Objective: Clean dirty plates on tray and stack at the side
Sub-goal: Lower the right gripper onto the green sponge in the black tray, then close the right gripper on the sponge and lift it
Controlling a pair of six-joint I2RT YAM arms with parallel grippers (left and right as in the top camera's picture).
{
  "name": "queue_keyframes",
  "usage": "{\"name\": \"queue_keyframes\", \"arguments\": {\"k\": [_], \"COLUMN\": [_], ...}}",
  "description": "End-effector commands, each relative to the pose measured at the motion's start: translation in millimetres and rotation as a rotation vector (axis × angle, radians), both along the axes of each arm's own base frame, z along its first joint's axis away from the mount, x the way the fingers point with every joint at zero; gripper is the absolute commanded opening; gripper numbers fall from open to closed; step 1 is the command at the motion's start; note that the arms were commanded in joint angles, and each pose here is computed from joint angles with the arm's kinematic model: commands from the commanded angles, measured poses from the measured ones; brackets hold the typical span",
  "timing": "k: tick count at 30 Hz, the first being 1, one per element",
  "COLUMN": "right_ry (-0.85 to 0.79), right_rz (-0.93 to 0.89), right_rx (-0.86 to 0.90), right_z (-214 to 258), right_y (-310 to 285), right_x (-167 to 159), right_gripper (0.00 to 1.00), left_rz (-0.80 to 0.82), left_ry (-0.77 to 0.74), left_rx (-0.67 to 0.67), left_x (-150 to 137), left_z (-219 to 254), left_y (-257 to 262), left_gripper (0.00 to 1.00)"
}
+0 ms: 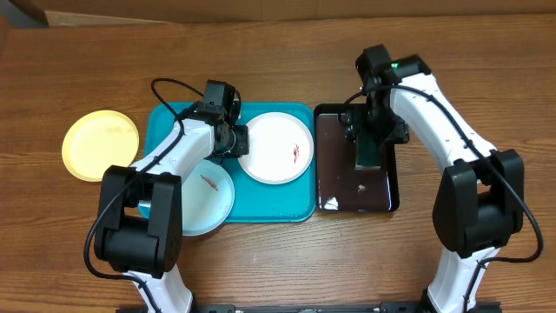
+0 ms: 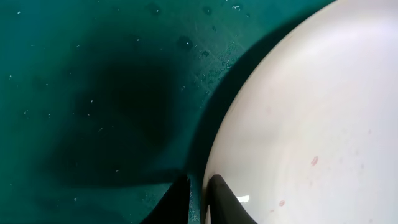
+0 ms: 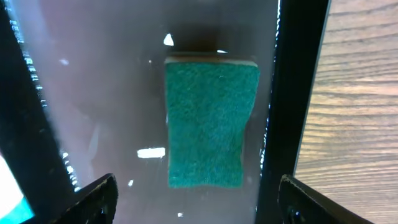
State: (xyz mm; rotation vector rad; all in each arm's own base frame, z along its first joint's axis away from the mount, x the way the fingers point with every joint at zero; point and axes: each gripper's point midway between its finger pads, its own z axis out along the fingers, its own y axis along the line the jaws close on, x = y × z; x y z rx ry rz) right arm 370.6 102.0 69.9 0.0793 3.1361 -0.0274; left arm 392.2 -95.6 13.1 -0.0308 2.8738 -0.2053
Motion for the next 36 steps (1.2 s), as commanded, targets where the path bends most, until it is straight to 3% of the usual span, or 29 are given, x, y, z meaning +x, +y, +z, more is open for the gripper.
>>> {"name": "queue_keyframes", "arguments": {"k": [1, 3, 13, 18, 23, 30, 34, 36], "right_ry": [-0.010, -0.011, -0.043, -0.039, -0.038, -0.092, -0.062, -0.039], "right_rz": [-0.007, -0.006, -0.006, -0.005, -0.004, -0.006, -0.003, 0.000], "right_rx": [-0.018, -0.018, -0.009, 0.017, 0.055, 0.033, 0.072, 0.118], "right_z": [-6.9, -15.3, -53.3, -53.5, -53.2, -46.3, -46.4, -46.0], "right_y": [-3.4, -3.7, -4.4, 0.2, 7.0, 4.3, 11.1, 19.6], "right_x": [-2.8, -4.3, -7.2, -7.8, -7.1, 7.6, 1.1, -3.6], "right_gripper": [0.81, 0.73, 0.73, 0.58, 0.65, 0.64, 0.48, 0.47], "left_rz": [0.015, 0.015, 0.015, 0.015, 0.015, 0.015, 0.015, 0.015], "left_ry": [0.005, 0.005, 0.006, 0.006, 0.006, 0.006, 0.006, 0.006], "left_rx": [-0.017, -0.016, -0.017, -0.017, -0.016, -0.016, -0.017, -0.016], "left_x": [-2.4, -2.4, -2.6, -2.5, -2.5, -2.5, -2.5, -2.5], "left_z": [-0.1, -0.1, -0.1, -0.1, -0.1, -0.1, -0.1, -0.1], "left_y": [-2.4, -2.3, -2.4, -2.4, -2.3, -2.3, -2.4, -2.3], "left_gripper": [0.15, 0.15, 0.15, 0.15, 0.15, 0.15, 0.15, 0.15]}}
